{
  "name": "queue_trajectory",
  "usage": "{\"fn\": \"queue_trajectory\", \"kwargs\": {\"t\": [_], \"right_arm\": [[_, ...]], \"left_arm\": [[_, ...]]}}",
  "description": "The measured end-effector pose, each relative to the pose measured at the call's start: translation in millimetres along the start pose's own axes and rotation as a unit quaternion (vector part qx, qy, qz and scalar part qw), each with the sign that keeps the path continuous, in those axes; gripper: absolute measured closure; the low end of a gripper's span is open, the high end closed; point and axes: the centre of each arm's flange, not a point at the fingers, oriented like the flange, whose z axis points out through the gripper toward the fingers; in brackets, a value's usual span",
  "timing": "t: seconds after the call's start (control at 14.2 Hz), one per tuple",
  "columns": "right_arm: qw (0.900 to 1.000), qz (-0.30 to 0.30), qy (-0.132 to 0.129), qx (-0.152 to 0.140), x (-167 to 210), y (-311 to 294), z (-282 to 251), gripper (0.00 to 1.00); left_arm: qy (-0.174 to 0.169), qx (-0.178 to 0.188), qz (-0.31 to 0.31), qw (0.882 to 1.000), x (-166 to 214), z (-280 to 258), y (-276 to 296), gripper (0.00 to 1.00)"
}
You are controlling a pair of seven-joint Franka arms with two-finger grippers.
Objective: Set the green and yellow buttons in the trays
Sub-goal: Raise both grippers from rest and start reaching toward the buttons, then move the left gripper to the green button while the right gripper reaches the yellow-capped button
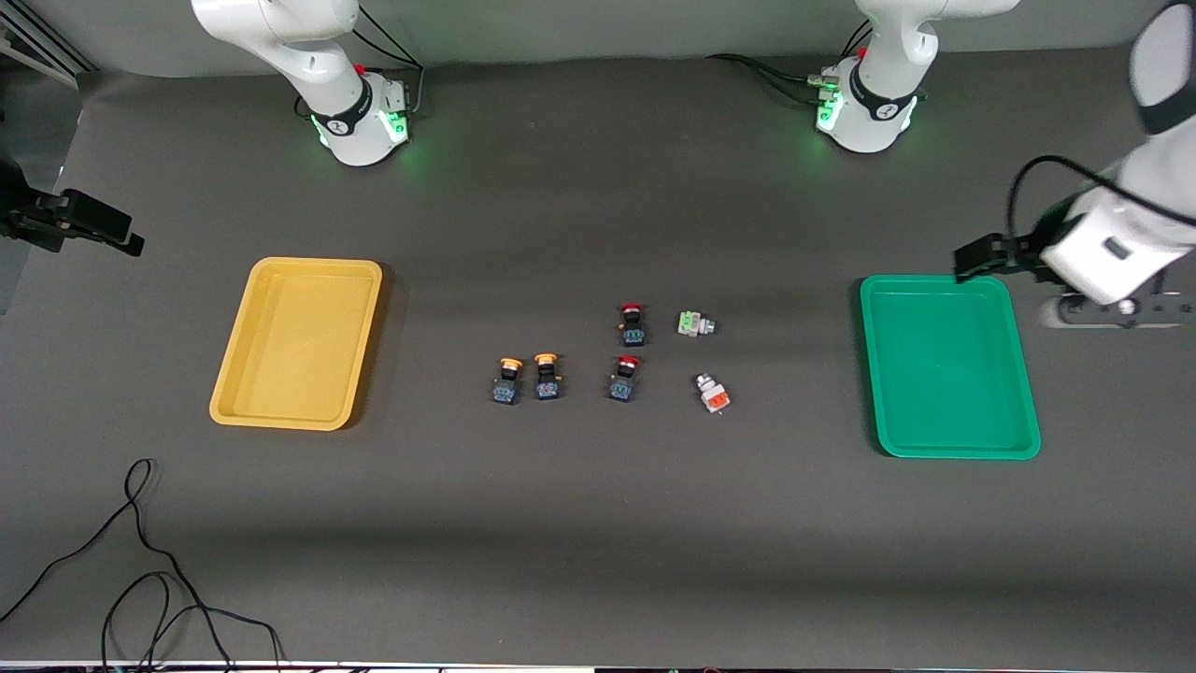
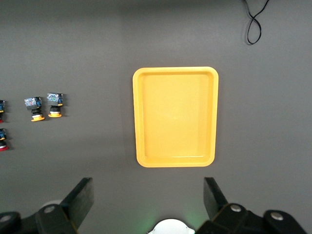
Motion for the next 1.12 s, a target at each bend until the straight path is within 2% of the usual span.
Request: {"fn": "queue_trajectory", "kwargs": {"t": [0.42, 0.7, 0.91, 1.05, 1.12], "right_arm": [[1.0, -0.001, -0.028, -0.003, 14.8, -1.7, 35.9, 0.0], [0.999, 0.0, -0.035, -0.004, 21.8, -0.4, 57.6, 0.0], [0.999, -0.003, -0.042, -0.005, 36.8, -3.5, 89.3, 0.0], [0.998, -0.016, -0.059, -0.009, 51.0, -19.8, 120.4, 0.0], [0.998, -0.024, -0.062, -0.011, 58.5, -30.5, 134.8, 0.0]], "left_arm": [[-0.006, 0.01, -0.06, 0.998, -16.6, 36.7, 84.4, 0.0], [0.003, 0.005, -0.149, 0.989, -44.0, 65.1, 164.0, 0.0], [0.018, -0.003, -0.222, 0.975, -72.8, 86.0, 225.9, 0.0], [0.025, -0.014, -0.283, 0.959, -90.6, 99.3, 263.1, 0.0], [0.026, -0.019, -0.32, 0.947, -97.3, 105.3, 278.0, 0.0]]}}
